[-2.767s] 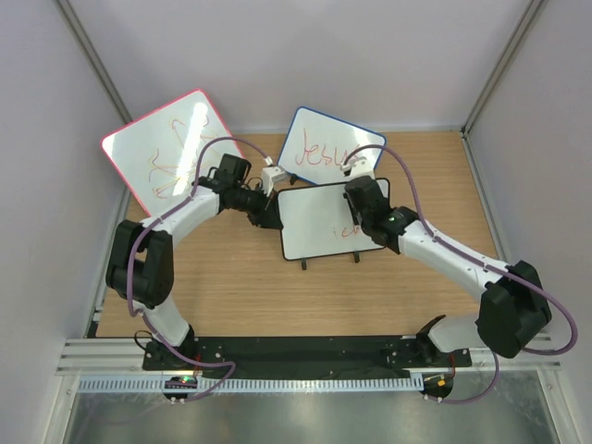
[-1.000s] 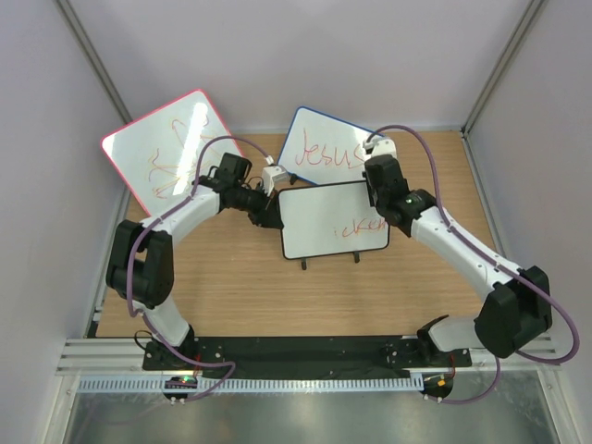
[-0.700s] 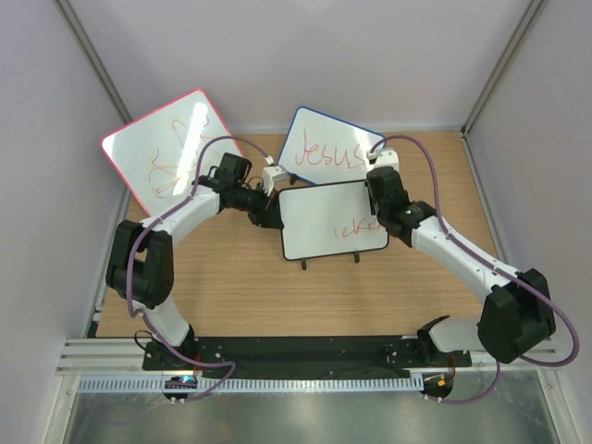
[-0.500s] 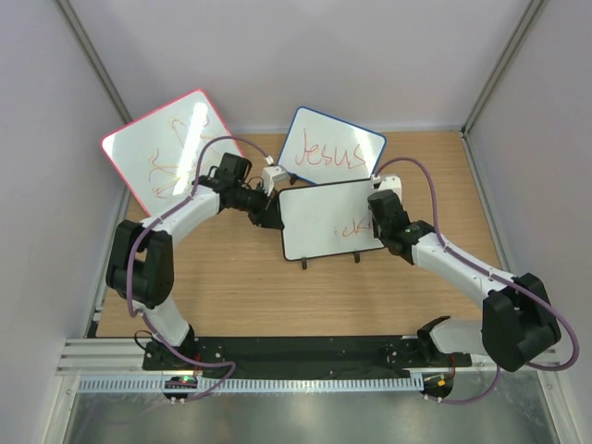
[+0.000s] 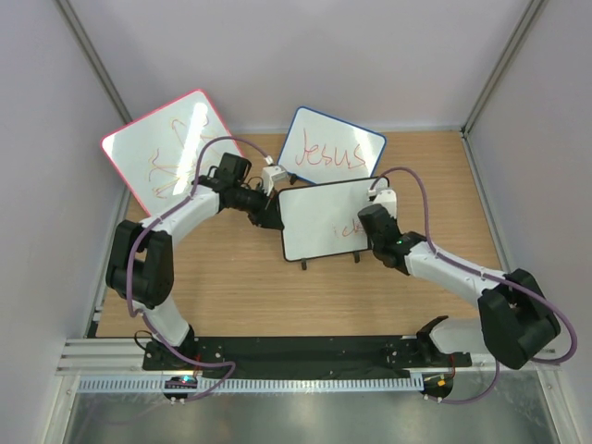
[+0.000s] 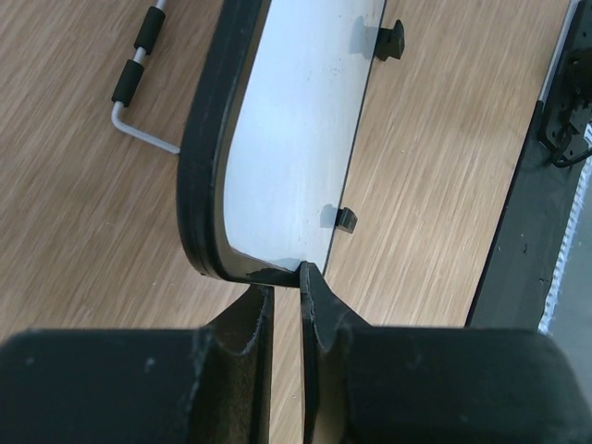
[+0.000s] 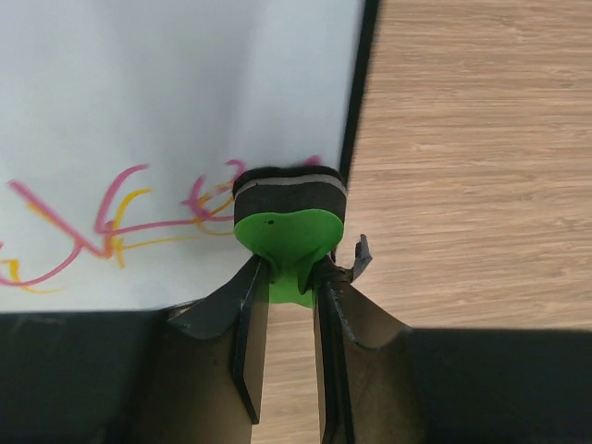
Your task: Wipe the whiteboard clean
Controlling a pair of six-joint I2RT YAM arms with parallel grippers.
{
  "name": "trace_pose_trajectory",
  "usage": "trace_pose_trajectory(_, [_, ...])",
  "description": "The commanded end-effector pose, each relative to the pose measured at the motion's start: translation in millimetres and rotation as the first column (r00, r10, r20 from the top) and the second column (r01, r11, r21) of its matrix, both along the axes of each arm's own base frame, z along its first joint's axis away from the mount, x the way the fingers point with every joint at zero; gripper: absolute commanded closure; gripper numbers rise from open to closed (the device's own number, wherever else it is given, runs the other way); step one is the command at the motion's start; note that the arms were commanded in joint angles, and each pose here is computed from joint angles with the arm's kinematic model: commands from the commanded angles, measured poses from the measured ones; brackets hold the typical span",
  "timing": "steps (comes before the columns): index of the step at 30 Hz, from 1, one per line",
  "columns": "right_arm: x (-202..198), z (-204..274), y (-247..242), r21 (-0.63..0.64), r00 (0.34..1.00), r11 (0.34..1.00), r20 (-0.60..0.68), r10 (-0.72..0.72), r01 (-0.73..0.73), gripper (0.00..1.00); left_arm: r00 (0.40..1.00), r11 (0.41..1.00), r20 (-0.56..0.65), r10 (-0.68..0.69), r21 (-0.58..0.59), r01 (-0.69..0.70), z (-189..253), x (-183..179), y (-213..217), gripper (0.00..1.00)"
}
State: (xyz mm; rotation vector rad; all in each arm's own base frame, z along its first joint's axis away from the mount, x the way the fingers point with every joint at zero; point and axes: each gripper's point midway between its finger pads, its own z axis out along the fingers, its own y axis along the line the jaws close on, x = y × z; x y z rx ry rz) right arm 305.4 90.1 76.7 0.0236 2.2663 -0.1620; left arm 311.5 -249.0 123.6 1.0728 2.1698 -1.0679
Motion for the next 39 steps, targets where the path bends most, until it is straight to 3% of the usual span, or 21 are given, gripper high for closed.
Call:
trace_pose_trajectory(1, [15,22,43,-0.018,0.993,0.998,0.094,0.066,-0.065,0.99,0.986,0.999,0.163,-0.027,0.032,0.023,9,23,0,1.0])
trace_pose_trajectory(6, [8,20,125,-0.022,0.957,0.962,0.098,0.274,-0.273,0.99,0.986,0.999,0.166,-0.026,0.031,0.021,10,26,-1,1.0])
trace_pose_trajectory(12, [13,8,177,-0.059,0.928,0.93,0.066,0.367,-0.363,0.99,0.986,0.999,0.164,-0.022,0.039,0.015,8,26,0,1.0])
trace_pose_trajectory(18, [17,42,157,-0.074,0.933,0.947,0.167,0.32,-0.312,0.99,0.986,0.999,0.167,-0.03,0.044,0.023,6,25,0,0.99])
trace_pose_trajectory(31, [31,59,12,-0.097,0.98,0.995,0.197,0.024,-0.005,0.99,0.987,0.999,0.16,-0.028,0.042,0.022,6,26,0,1.0])
trace_pose_trajectory(35, [34,63,12,-0.11,0.982,0.994,0.189,0.027,-0.006,0.99,0.986,0.999,0.165,-0.029,0.043,0.022,6,26,0,1.0])
trace_pose_trajectory(39, [34,60,48,-0.085,0.976,0.991,0.186,0.114,-0.099,0.99,0.986,0.999,0.164,-0.028,0.043,0.021,7,26,0,1.0])
